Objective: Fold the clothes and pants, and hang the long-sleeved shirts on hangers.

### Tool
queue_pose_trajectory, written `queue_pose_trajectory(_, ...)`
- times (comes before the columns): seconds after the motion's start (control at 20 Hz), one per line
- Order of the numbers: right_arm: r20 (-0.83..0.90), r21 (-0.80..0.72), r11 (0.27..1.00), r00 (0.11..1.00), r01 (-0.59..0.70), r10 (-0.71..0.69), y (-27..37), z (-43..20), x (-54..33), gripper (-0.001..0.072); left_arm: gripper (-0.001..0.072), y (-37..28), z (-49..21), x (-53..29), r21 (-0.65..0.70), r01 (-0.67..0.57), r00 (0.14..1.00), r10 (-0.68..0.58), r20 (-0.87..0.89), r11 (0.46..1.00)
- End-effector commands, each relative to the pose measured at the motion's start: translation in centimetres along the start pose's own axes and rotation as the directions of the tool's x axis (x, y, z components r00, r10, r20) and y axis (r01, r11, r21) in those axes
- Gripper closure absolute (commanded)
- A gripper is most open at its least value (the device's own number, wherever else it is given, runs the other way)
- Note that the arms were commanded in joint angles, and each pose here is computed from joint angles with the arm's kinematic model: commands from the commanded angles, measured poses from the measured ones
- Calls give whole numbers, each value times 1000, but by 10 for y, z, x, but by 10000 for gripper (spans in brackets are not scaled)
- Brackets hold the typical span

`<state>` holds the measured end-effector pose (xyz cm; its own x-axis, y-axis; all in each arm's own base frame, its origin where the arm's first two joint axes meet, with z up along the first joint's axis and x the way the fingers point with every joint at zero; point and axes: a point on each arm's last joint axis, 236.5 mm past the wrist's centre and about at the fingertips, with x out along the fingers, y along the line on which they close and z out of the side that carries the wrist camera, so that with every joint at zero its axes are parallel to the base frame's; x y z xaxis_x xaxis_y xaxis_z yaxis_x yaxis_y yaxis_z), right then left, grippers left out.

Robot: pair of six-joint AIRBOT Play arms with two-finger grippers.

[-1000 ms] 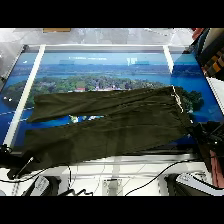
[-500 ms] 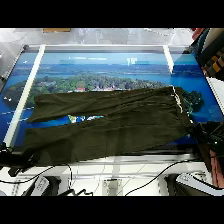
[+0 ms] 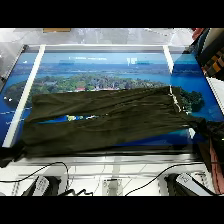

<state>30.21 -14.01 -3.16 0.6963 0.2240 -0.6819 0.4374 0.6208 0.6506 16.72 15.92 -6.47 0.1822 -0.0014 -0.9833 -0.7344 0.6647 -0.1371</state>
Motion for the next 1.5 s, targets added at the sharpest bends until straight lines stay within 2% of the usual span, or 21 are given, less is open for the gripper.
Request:
queue_pose_trajectory(0.0,47,-50,987,988,149,-147,-1,8,-38,680,690,-32,48,-44,27,103,981,-106,160,994)
queue_pose_trajectory(0.1,100,-61,971,969,231,-225,1,8,-62,680,691,-45,65,-61,79,115,968,-129,213,990)
queue_pose_trajectory(0.2,161,-60,969,960,240,-228,16,11,-80,680,692,-58,76,-70,125,113,957,-142,253,986)
queue_pose_trajectory(0.3,268,-25,977,942,214,-199,36,25,-96,680,692,-70,89,-74,161,108,939,-154,309,981)
queue_pose_trajectory(0.4,336,-24,982,927,187,-168,52,40,-95,680,694,-81,109,-82,131,124,903,-166,395,984)
queue_pose_trajectory(0.6,375,-91,988,923,128,-85,94,60,-56,681,697,-114,156,-102,166,146,827,-213,520,975)
queue_pose_trajectory(0.8,301,-183,978,953,96,-37,130,61,3,680,693,-143,164,-67,159,185,887,-235,399,970)
queue_pose_trajectory(0.9,254,-193,977,966,89,-38,133,56,20,680,692,-137,151,-48,108,192,924,-217,315,975)
queue_pose_trajectory(1.0,247,-196,976,968,90,-39,133,55,20,679,690,-128,133,-42,112,173,953,-195,234,979)
queue_pose_trajectory(1.2,248,-299,940,965,165,-90,127,50,5,680,691,-101,78,-42,264,79,993,-98,60,961)
queue_pose_trajectory(1.35,209,-392,889,964,236,-164,115,35,-9,679,691,-75,33,-39,284,23,1000,-22,-6,959)
queue_pose_trajectory(1.45,219,-423,866,957,267,-187,112,35,-17,679,691,-63,2,-32,260,22,999,-15,-30,965)
